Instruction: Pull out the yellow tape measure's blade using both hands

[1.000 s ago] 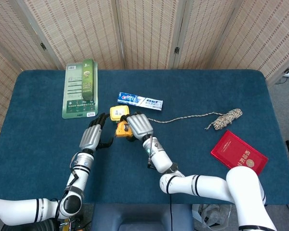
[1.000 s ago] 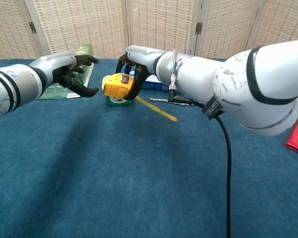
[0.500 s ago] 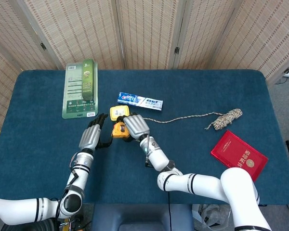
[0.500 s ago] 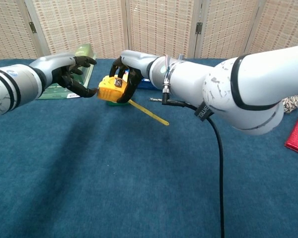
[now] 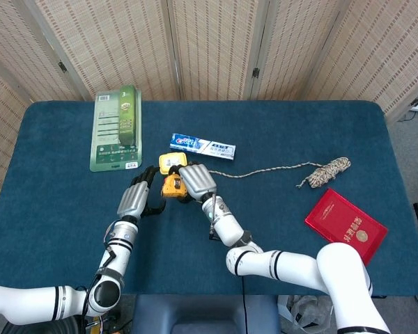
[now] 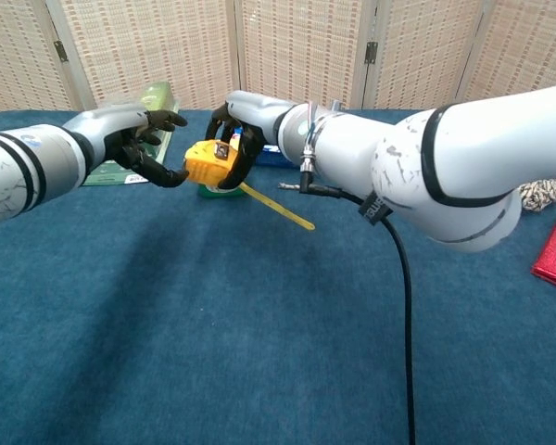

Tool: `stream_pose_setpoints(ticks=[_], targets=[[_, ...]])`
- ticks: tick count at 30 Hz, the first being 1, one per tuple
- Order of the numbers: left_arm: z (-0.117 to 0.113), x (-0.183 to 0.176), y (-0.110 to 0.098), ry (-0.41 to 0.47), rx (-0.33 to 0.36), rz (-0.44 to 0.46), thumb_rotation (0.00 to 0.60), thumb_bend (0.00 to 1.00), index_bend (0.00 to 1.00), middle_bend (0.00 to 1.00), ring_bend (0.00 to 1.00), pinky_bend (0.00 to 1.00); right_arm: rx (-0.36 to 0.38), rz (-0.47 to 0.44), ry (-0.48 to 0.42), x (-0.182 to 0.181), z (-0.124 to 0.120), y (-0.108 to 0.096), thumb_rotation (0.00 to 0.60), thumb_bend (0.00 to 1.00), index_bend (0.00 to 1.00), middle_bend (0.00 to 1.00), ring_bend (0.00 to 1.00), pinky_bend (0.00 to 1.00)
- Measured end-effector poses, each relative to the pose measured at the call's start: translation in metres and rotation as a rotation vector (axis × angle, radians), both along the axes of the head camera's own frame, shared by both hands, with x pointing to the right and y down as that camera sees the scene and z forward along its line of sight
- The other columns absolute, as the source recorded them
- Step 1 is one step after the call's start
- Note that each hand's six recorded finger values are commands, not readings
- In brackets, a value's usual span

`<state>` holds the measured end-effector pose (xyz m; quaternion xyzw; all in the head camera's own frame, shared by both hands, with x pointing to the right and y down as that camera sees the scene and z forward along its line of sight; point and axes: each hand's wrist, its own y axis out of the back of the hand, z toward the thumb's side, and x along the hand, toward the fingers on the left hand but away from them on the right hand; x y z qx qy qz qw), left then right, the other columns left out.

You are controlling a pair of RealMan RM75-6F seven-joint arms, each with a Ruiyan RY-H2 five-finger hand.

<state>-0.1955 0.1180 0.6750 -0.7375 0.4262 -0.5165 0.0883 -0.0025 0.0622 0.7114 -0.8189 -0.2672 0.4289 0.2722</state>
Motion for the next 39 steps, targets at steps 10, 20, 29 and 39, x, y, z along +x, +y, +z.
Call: stream_pose_setpoints(ticks=[10, 20, 29, 39], targets=[[0.0, 0.005, 0.0, 0.008, -0.002, 0.001, 0.6, 0.46, 0.0, 0.0, 0.0, 0.0, -0.008, -0.002, 0.0, -0.003, 0.002, 0.002, 0.6, 0.27, 0.55, 0.48, 0.36, 0.18], [0.005, 0.004, -0.001, -0.005, -0.008, -0.008, 0.6, 0.46, 0.0, 0.0, 0.0, 0.0, -0.015, -0.008, -0.006, 0.001, 0.002, 0.003, 0.6, 0.27, 0.55, 0.48, 0.36, 0.18], [0.009, 0.004, -0.002, -0.015, -0.012, -0.015, 0.6, 0.47, 0.0, 0.0, 0.0, 0.0, -0.026, -0.011, -0.008, 0.005, 0.003, 0.006, 0.6, 0.27, 0.55, 0.48, 0.37, 0.18], [0.011, -0.003, -0.007, -0.044, -0.002, -0.036, 0.6, 0.48, 0.0, 0.0, 0.0, 0.0, -0.032, -0.015, -0.007, 0.008, 0.004, 0.006, 0.6, 0.27, 0.55, 0.48, 0.37, 0.18]])
